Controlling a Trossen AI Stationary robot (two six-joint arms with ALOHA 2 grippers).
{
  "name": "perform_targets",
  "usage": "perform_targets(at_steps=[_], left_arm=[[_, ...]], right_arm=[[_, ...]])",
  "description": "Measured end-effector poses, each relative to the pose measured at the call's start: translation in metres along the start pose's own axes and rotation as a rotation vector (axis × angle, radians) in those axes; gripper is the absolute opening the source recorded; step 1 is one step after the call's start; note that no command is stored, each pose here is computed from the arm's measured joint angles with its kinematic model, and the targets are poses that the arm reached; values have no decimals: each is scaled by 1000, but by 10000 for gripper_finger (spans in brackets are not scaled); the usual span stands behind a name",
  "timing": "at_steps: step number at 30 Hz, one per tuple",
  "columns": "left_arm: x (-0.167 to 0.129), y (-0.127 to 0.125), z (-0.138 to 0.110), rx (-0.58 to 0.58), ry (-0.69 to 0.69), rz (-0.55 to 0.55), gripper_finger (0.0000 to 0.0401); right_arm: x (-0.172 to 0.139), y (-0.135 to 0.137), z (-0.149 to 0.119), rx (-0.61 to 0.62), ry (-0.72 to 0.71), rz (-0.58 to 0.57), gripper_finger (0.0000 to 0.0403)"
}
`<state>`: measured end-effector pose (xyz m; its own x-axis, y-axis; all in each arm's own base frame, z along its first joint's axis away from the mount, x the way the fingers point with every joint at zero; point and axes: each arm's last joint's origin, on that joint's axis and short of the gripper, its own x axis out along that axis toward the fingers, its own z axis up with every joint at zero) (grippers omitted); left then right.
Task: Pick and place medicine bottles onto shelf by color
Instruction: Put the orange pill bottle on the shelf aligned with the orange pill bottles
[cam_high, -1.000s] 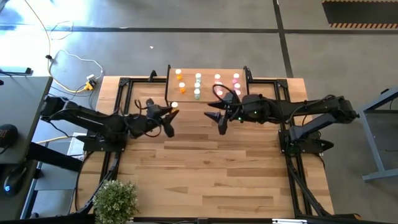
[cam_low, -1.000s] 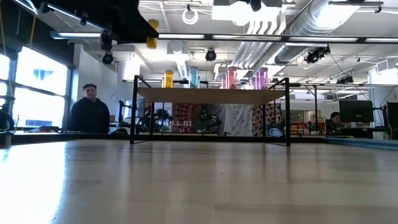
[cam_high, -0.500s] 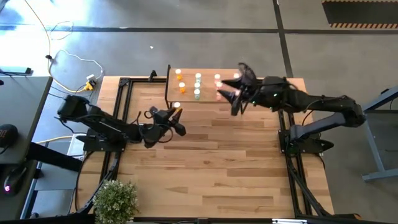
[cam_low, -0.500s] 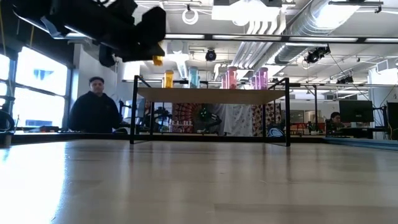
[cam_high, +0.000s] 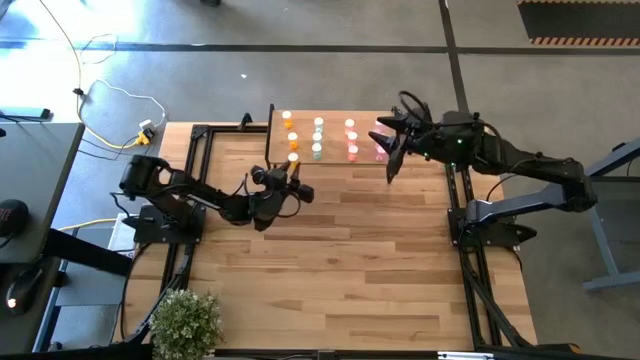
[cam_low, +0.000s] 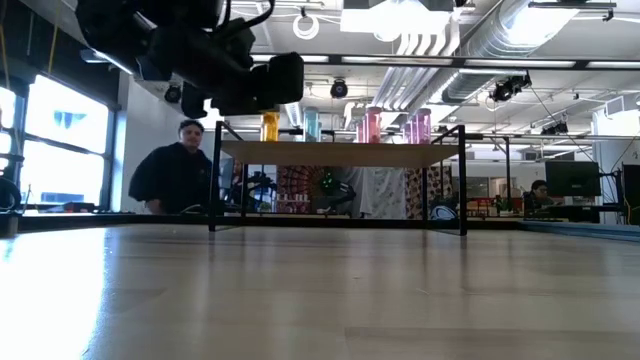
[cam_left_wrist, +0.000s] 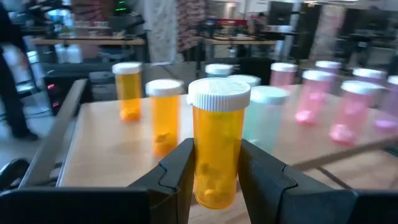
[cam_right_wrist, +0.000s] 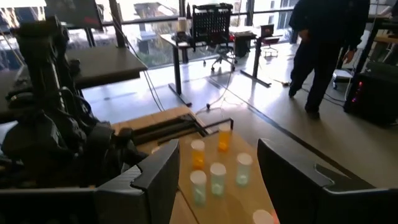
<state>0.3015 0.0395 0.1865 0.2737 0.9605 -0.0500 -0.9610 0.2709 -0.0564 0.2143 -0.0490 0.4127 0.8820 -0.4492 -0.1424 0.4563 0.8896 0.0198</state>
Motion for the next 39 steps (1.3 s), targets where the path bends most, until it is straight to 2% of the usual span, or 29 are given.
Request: perform_targets(at_steps=[3,11,20,25,30,39], left_arm=[[5,2,-5,-36,-5,53,102],[17,-1,-10,-64,-2,83,102],[32,1,-7,-8,1,124,102],[41,5,-9,16,29,96,102],[46,9,-11,37,40,115,102],[47,10,-12,31,45,124,102]], right_arm=[[0,-2,-4,-25,44,-11,206],[1,-4,-7,-78,67,-15,206],[1,-4,-7,-85,77,-15,206],[1,-4,-9,-91,96,-16,206],[1,-4,-9,-91,96,-16,206],[1,-4,-9,-91,96,-16,206]])
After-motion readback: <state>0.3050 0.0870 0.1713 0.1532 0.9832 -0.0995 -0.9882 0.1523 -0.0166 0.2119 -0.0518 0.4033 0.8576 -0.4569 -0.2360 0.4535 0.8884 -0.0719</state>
